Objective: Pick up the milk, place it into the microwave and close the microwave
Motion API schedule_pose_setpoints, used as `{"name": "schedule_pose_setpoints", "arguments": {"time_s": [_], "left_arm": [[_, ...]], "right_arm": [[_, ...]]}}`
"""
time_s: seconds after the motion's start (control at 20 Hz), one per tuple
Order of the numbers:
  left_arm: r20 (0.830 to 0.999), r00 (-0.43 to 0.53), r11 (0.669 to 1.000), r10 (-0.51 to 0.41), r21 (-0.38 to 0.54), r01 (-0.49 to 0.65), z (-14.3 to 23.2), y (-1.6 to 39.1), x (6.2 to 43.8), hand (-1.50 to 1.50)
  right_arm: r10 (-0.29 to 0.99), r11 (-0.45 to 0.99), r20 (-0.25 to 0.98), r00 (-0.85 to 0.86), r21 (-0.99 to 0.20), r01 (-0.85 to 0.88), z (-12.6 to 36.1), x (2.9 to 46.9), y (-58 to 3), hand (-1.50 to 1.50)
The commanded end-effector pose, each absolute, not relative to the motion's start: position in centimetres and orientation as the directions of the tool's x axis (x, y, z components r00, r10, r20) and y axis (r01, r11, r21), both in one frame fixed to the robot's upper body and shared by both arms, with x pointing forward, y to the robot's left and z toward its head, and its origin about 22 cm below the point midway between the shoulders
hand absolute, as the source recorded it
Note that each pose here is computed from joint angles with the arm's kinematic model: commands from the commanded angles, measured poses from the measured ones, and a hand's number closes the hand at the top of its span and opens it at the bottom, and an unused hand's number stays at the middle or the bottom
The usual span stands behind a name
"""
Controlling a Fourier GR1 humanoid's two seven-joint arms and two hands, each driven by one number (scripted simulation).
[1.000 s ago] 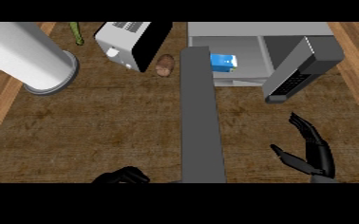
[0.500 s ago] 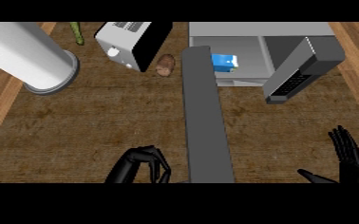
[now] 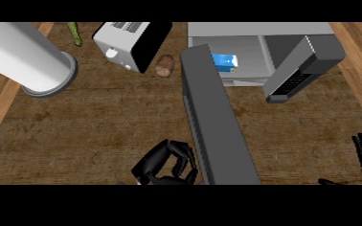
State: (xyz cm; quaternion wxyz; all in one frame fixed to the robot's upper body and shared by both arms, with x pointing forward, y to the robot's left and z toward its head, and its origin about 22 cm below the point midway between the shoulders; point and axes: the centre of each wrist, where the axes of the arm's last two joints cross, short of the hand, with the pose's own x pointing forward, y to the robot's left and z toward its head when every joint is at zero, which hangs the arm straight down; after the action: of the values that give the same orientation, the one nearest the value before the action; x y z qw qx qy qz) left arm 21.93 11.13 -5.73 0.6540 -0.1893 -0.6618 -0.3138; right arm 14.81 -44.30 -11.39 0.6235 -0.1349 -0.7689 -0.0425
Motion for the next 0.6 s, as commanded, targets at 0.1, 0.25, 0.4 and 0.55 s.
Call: {"name": "schedule_pose_setpoints", "arguments": {"time_s": [0.1,0.25,0.4,0.55], "left_arm": [[0.949,-0.001,0.557,-0.315,0.185,0.810,-7.7,7.4,22.3,1.50],[0.958,-0.074,0.552,-0.278,0.222,0.804,-7.9,5.4,21.2,1.50],[0.955,-0.114,0.526,-0.273,0.248,0.814,-8.7,4.8,20.8,1.50],[0.972,-0.129,0.585,-0.197,0.222,0.780,-7.1,3.3,21.0,1.50]], "right_arm": [[0.079,0.983,0.956,-0.281,-0.027,0.184,-10.5,15.2,-44.9,-1.50],[0.048,0.990,0.944,-0.327,-0.001,0.142,-10.5,15.3,-45.0,-1.50],[0.055,0.993,0.930,-0.362,-0.013,0.117,-9.4,16.8,-45.1,-1.50],[0.028,0.997,0.929,-0.370,-0.001,0.073,-8.8,16.9,-45.4,-1.50]]}}
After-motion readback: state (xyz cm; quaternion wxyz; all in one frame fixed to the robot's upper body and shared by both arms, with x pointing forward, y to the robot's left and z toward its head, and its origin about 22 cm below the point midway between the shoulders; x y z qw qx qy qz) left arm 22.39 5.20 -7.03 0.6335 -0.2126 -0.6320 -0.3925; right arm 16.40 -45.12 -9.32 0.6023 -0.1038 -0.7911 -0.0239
